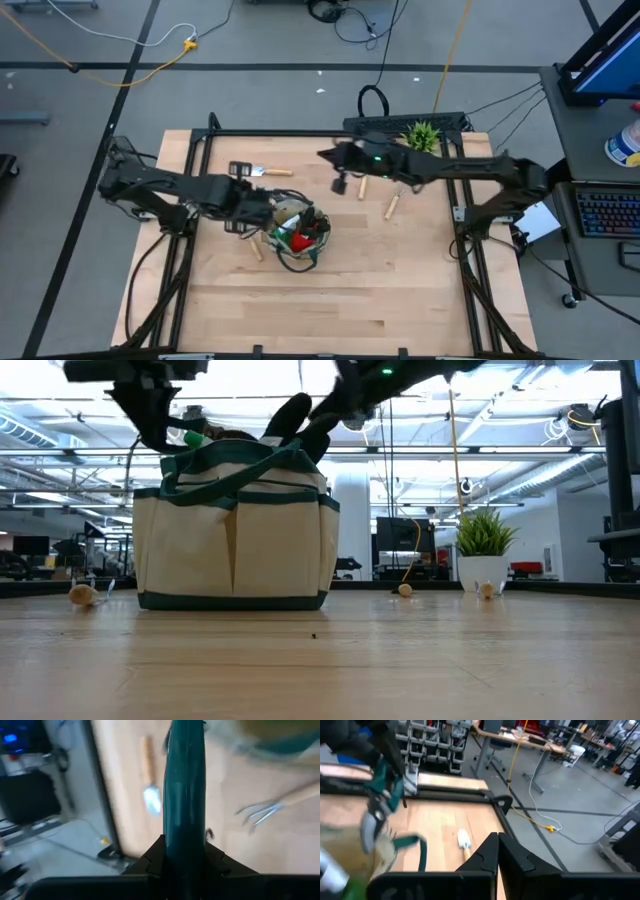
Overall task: Pick & Place Garden tools in Gardening bag
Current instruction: Put the green shear scissors into the brown gardening bag
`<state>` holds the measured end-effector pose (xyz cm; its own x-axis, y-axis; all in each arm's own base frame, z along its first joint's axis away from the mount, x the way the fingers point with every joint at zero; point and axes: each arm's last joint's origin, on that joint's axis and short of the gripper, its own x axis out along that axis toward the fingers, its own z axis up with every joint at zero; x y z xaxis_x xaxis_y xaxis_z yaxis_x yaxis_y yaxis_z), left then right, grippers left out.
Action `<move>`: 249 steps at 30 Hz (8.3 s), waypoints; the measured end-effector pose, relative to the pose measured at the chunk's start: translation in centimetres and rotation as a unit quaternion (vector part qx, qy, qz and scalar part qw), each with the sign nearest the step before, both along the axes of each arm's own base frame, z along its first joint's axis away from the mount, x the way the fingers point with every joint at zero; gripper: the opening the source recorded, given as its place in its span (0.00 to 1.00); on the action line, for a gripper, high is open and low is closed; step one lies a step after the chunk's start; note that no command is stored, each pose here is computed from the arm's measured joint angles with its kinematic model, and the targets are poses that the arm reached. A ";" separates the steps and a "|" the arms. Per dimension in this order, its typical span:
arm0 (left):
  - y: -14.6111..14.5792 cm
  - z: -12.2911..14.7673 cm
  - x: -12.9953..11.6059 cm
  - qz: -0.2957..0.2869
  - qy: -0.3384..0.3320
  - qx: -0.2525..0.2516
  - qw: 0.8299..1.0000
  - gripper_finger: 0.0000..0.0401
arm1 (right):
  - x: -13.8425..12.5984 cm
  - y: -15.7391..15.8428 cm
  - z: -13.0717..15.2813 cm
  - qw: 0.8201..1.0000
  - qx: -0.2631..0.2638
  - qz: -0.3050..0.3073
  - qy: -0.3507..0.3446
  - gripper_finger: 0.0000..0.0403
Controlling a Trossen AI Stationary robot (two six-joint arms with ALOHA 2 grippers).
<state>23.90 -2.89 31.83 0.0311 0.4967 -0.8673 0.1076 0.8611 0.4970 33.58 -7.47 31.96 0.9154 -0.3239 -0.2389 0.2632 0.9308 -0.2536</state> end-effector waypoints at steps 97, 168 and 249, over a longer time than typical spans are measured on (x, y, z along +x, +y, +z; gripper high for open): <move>-6.4 -5.5 -5.8 -0.453 0.242 0.510 0.690 0.15 | -10.3 1.7 -2.8 0.985 0.086 -0.097 -0.113 0.00; -1.0 1.9 -10.2 0.134 -0.577 -0.040 0.805 0.44 | -10.0 2.8 -2.8 0.987 0.090 -0.076 -0.111 0.00; -3.6 -6.6 -1.4 0.441 -0.582 -0.117 0.673 0.11 | -10.0 2.8 -1.8 0.985 0.052 -0.066 -0.150 0.00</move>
<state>22.49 -6.50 25.27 0.5400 0.6220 -0.5671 -0.8416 0.4047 -0.3576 23.59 -4.68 30.15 0.9014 -0.4330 -0.0034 0.4323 0.9003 -0.0504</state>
